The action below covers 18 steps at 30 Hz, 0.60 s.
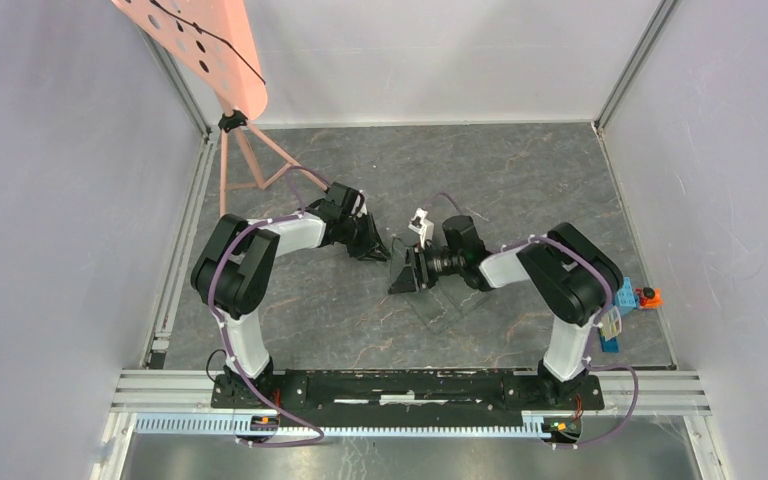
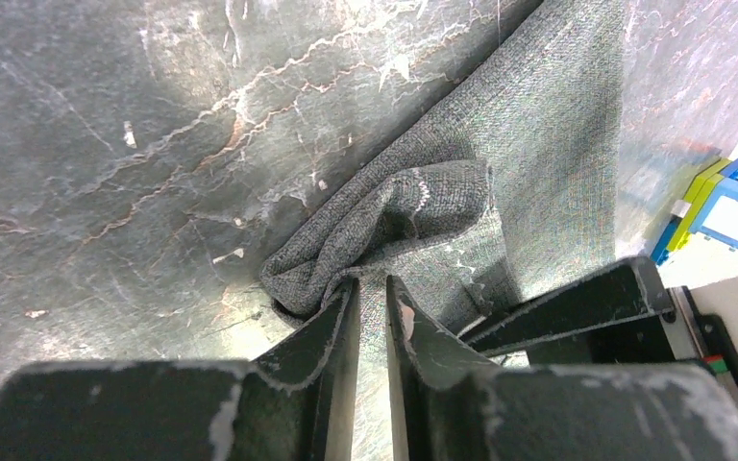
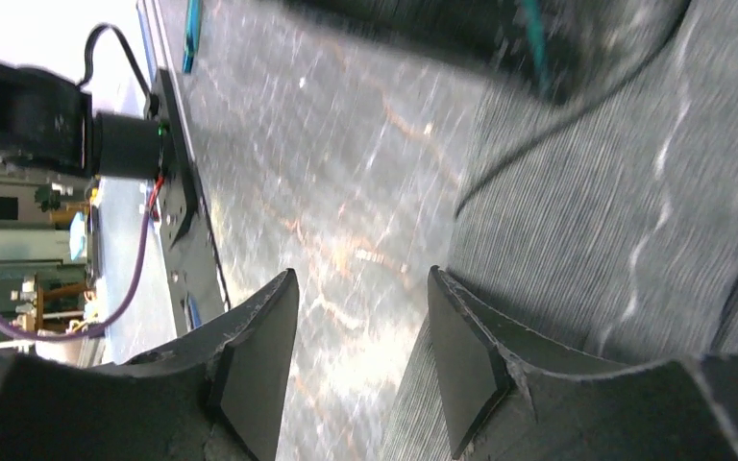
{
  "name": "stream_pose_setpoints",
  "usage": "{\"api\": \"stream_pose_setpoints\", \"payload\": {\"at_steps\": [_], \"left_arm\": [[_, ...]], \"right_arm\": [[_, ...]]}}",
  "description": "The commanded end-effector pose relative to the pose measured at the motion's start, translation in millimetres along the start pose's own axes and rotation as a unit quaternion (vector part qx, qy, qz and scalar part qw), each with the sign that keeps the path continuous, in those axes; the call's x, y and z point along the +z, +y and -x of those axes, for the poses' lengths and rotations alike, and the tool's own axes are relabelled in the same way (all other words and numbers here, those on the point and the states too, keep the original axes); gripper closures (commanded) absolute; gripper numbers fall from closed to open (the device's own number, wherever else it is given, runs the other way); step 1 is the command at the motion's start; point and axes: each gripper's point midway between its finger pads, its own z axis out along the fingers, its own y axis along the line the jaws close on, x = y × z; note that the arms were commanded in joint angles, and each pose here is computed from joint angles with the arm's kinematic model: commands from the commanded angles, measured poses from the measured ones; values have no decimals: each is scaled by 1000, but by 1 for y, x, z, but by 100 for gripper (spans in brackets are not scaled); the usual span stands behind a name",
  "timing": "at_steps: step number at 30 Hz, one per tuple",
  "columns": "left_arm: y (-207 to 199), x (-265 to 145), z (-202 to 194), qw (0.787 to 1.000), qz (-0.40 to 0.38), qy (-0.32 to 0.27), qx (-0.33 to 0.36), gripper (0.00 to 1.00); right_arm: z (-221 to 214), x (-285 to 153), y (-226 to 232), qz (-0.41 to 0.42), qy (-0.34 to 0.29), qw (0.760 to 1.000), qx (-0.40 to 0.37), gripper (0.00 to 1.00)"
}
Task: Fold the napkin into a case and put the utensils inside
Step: Smooth out the 2/3-rectangle-folded napkin at the center of the board.
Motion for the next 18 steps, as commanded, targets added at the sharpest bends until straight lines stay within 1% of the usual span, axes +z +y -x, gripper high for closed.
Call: {"api": "stream_pose_setpoints", "payload": {"at_steps": [1, 7, 10, 13, 16, 18], "left_arm": [[26, 9, -5, 999, 37, 4, -5, 77], [26, 8, -4, 999, 38, 5, -2, 77], [18, 0, 0, 999, 34, 4, 13, 76], [-4, -18, 5, 999, 11, -1, 42, 66], [-29, -42, 11, 998, -19, -15, 63, 54], [-42, -57, 11, 997, -35, -22, 67, 50]], "right_arm": [[-25, -22, 14, 5, 21, 1000, -15, 42], [-67, -48, 23, 3, 51, 998, -22, 42], [-89, -63, 24, -12, 70, 997, -28, 42], [-89, -81, 19, -44, 65, 996, -39, 42], [-63, -101, 7, -98, 20, 994, -53, 41], [-43, -114, -9, -157, -4, 985, -66, 40]]}}
